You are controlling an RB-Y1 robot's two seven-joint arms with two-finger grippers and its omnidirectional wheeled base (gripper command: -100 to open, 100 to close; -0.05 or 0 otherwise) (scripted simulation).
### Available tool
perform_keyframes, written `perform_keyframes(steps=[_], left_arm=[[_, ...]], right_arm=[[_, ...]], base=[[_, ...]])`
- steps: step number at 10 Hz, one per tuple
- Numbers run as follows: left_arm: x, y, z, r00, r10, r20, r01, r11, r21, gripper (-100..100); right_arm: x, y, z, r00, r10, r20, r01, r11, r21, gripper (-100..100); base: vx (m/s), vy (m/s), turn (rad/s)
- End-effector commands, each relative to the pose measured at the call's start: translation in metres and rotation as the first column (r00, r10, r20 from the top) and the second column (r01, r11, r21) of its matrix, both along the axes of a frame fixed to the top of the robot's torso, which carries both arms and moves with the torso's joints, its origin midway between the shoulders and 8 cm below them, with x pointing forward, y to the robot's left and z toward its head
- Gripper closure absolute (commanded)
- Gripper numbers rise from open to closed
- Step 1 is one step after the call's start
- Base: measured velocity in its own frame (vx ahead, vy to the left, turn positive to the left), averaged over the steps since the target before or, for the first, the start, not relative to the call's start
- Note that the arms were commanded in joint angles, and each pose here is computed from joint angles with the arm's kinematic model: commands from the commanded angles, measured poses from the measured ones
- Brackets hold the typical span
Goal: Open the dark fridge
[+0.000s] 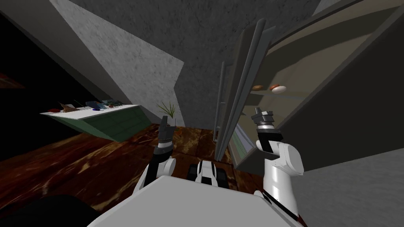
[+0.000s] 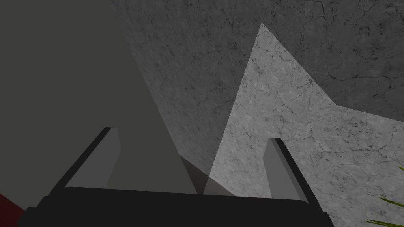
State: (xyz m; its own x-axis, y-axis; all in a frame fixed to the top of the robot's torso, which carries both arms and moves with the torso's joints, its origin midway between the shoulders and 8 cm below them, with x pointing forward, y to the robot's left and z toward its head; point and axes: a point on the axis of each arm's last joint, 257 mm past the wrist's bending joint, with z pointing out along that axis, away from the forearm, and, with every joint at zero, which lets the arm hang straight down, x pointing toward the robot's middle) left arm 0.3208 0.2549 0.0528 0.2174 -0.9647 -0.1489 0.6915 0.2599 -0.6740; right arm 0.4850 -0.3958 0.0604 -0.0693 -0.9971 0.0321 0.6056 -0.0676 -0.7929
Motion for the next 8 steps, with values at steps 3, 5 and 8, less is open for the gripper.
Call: perform_keyframes(steps=[3, 5, 8], left_arm=[[0.000, 0.000, 0.000, 1.0000, 0.000, 0.000, 0.000, 1.0000, 0.000, 0], [0.000, 0.000, 0.000, 1.0000, 0.000, 0.000, 0.000, 1.0000, 0.000, 0], [0.000, 0.000, 0.000, 1.0000, 0.000, 0.000, 0.000, 1.0000, 0.000, 0]], right_arm=[[-0.010, 0.060, -0.005, 0.993, 0.114, 0.002, -0.114, 0.993, 0.008, 100], [-0.018, 0.084, -0.005, 0.986, 0.164, 0.007, -0.164, 0.986, 0.018, 100], [-0.035, 0.122, -0.007, 0.970, 0.243, 0.016, -0.243, 0.969, 0.051, 100]], base=[[0.106, 0.000, -0.209], [0.100, -0.001, -0.272], [0.112, 0.008, -0.268]])
